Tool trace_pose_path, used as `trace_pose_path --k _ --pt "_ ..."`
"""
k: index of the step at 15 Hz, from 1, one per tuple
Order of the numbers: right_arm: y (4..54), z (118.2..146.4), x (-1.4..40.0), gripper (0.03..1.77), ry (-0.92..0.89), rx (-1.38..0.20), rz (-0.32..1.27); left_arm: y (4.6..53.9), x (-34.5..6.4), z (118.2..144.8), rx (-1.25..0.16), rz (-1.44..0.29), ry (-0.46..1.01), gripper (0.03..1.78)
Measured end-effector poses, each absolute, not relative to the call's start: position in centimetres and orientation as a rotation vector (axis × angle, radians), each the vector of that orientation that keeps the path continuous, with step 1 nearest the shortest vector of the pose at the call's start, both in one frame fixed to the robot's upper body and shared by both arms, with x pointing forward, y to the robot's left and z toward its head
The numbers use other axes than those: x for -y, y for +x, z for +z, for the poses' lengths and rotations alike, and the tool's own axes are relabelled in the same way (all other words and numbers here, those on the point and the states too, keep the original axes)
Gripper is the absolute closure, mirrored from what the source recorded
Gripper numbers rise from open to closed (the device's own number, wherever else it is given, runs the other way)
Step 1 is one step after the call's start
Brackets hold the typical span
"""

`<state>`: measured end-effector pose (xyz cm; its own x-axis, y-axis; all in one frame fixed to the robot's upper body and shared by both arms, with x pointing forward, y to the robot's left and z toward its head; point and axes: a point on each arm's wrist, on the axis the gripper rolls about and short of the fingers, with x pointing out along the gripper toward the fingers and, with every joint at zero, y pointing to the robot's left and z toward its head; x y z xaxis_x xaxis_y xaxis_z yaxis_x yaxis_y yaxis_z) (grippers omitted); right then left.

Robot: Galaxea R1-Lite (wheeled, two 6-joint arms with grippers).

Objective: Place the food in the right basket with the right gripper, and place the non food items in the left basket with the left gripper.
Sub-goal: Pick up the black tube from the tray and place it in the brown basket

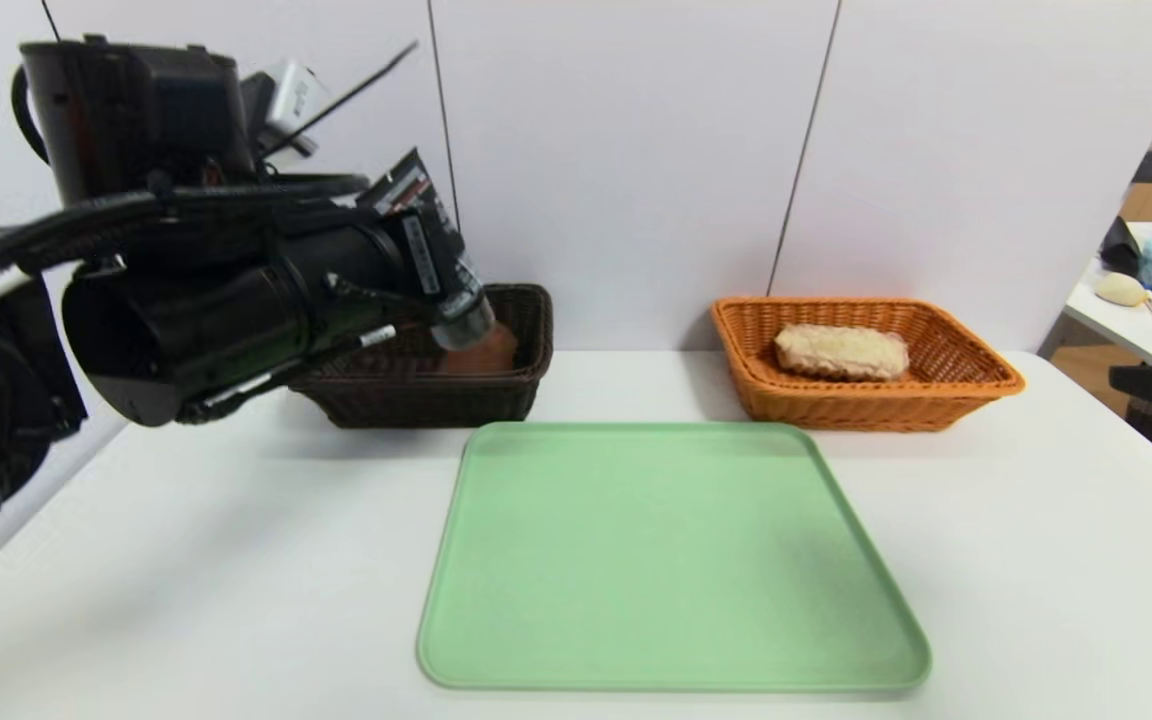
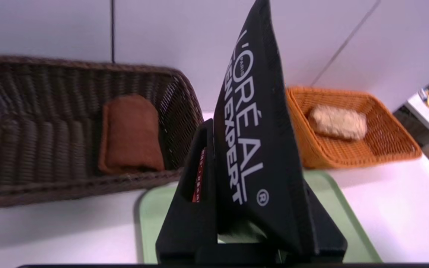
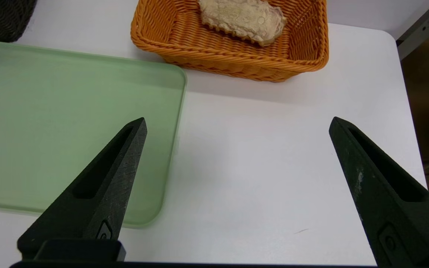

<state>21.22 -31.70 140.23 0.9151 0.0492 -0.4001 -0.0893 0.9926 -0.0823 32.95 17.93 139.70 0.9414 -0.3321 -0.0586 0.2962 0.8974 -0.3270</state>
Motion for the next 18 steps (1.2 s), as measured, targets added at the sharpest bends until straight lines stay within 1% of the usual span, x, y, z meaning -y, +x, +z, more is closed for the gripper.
trace_pose_path --k 3,6,8,11,15,18 --pt "21.2 140.2 31.7 0.11 -0.099 -0.409 0.068 35.5 -20.9 141.9 -0.070 -0.242 -0.336 1.45" --pt "21.2 140.1 31.8 0.11 -0.097 -0.409 0.061 38.7 -23.6 142.1 -0.076 -0.165 -0.330 1.45" --pt "21.2 140.2 31.8 0.11 -0.096 -0.406 0.059 40.6 -24.5 141.3 -0.093 -0.125 -0.312 1.45" --pt "21.2 140.2 31.8 0.11 -0.096 -0.404 0.060 43.7 -25.2 139.2 -0.137 -0.076 -0.286 1.45" --pt "21.2 140.2 31.8 0.11 -0.096 -0.405 0.060 46.9 -25.0 137.1 -0.179 -0.048 -0.278 1.45" --pt "21.2 140.2 31.8 0.11 -0.094 -0.405 0.061 48.5 -24.9 135.3 -0.219 -0.031 -0.272 1.45"
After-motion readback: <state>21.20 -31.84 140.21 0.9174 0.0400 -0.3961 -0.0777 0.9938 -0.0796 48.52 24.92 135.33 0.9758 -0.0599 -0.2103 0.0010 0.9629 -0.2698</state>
